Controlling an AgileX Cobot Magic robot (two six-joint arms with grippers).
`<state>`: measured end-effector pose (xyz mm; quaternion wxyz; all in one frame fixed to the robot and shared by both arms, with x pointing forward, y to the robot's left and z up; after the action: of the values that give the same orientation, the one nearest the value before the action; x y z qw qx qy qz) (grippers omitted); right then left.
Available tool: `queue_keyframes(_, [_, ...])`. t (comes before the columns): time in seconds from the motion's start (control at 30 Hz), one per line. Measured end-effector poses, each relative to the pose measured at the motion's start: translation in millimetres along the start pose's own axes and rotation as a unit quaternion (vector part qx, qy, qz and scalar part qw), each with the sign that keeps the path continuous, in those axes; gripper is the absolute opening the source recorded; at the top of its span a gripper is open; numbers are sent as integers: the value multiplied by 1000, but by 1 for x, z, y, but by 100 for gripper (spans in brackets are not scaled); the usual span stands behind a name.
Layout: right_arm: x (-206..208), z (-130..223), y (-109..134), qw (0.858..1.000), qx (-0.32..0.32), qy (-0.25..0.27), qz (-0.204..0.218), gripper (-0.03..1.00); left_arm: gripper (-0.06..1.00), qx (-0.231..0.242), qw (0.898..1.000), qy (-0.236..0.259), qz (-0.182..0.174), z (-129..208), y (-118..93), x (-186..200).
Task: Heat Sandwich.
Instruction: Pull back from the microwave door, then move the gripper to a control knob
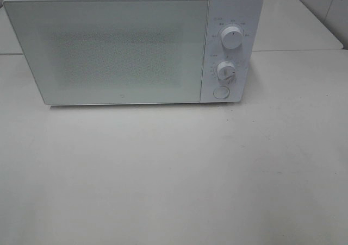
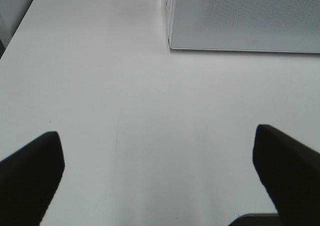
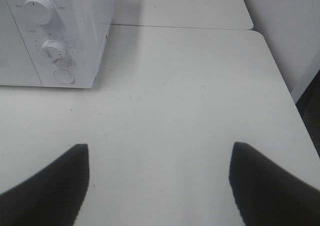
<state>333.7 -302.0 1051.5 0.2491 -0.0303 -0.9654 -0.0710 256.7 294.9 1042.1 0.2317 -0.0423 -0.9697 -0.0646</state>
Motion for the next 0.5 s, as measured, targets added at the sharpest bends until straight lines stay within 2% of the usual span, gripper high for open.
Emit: queue_keyframes(0.5, [-53, -23, 11, 1000, 8, -1, -12, 75, 97, 0, 1000, 0, 0, 0, 0, 0])
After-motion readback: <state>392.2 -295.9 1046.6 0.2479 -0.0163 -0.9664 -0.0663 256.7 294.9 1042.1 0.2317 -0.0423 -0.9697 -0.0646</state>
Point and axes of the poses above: a point on each arm's last joint axis where the gripper is mounted, x pointing back along that axis away from the gripper, y along the wrist's bending axis when the last joint is at zero, z = x × y, the point moved 3 cm from there along -x, pointing out along that axis toward the gripper, and after that the axes turned 11 degrees about -x, right-handed, at the moved point
